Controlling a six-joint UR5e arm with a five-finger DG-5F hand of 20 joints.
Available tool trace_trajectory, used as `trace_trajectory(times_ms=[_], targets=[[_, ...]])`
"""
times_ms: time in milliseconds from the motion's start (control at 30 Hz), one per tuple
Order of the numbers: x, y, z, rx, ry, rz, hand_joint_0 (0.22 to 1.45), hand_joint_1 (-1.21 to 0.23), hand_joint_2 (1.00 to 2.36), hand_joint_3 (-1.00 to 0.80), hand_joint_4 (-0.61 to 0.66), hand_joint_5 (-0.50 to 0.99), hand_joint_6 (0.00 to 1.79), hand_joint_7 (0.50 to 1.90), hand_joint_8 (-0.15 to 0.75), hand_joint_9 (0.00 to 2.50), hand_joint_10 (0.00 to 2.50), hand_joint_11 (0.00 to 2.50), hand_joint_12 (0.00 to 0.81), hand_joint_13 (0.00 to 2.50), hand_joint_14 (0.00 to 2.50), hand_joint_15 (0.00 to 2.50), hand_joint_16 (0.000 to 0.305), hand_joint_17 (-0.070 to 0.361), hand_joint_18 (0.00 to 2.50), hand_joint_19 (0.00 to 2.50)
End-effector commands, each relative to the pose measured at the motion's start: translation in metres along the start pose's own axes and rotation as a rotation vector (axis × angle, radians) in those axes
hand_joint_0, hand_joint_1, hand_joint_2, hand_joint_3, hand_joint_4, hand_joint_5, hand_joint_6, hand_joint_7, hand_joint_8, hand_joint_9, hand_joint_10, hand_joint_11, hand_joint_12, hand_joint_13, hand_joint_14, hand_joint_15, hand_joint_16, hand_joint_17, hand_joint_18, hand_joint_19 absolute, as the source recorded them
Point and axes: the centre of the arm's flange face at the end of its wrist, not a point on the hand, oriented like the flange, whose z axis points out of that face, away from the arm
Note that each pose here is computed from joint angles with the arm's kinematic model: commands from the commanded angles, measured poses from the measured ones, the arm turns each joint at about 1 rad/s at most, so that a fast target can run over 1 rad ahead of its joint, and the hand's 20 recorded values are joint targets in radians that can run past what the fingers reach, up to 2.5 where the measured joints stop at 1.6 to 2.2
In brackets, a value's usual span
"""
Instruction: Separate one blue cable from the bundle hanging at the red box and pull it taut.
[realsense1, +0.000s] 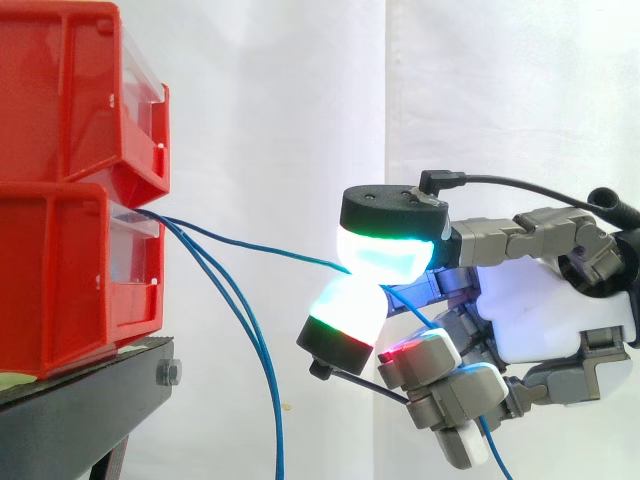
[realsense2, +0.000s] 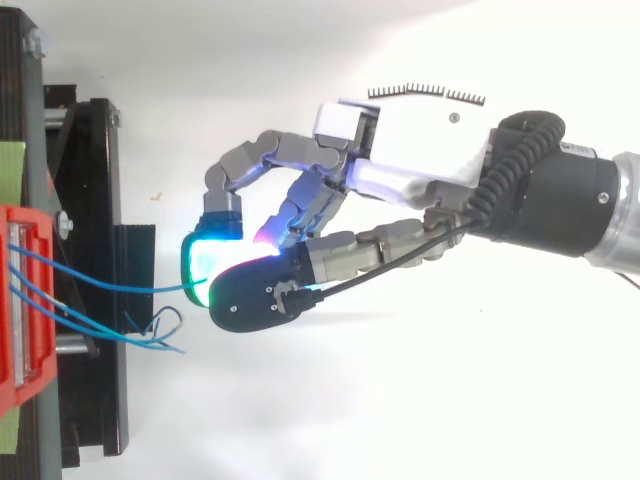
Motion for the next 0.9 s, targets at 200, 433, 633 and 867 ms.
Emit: trace_trajectory(times_ms=[200,433,633,867], targets=[[-0.0001,0.0,0.0001,0.0,0.0,-0.003,0.67,-0.74,1.03,0.0,-0.05,-0.21,0.93,1.23,0.284,1.03,0.01,1.32,0.348,1.11,0.0,1.74,0.045,0.101,0.89,0.89],[-0.0001,0.0,0.0001,0.0,0.0,-0.003,0.67,-0.74,1.03,0.0,-0.05,-0.21,0.92,1.23,0.289,1.03,0.01,1.32,0.347,1.1,0.0,1.74,0.045,0.101,0.88,0.89],[-0.0003,0.0,0.0001,0.0,-0.002,-0.003,0.67,-0.73,1.03,-0.01,-0.05,-0.21,0.92,1.26,0.292,1.02,0.01,1.32,0.351,1.11,0.0,1.7,0.045,0.101,0.9,0.9],[-0.0003,0.0,0.0001,0.0,-0.002,-0.003,0.67,-0.73,1.03,-0.01,-0.05,-0.21,0.92,1.26,0.289,1.03,0.01,1.32,0.346,1.11,0.01,1.62,0.045,0.102,0.9,0.9]])
